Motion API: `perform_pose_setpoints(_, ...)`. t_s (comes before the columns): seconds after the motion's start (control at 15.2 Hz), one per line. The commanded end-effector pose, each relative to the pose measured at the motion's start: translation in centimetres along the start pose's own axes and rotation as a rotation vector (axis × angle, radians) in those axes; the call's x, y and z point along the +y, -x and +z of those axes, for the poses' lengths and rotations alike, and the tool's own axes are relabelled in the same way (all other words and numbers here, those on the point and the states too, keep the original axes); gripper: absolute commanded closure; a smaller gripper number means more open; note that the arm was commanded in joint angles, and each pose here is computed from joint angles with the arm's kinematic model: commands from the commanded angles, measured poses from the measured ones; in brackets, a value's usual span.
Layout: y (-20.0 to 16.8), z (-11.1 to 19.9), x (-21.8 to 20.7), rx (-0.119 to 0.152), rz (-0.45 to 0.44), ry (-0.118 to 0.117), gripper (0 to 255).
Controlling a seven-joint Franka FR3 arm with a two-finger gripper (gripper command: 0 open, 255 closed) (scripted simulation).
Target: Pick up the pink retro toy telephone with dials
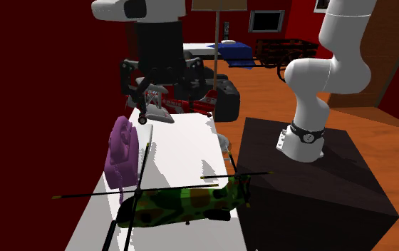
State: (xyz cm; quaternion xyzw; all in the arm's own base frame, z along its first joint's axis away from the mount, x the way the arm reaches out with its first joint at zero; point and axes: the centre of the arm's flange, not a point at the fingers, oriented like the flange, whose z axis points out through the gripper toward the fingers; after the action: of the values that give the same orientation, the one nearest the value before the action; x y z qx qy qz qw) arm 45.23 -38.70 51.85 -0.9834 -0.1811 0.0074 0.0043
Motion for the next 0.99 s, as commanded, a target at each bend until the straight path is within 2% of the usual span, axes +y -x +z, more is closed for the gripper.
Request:
perform_pose_setpoints(0.0, -0.7, 0.4, 2.5, -0.003, -0.023, 0.005, 0)
perform_pose_setpoints(0.4, -2.5, 1.6, 9.6, -0.013, -0.078, 0.021, 0)
perform_pose_setpoints(0.92, -2.5, 5.6, 9.6, -0.013, -0.078, 0.021, 0)
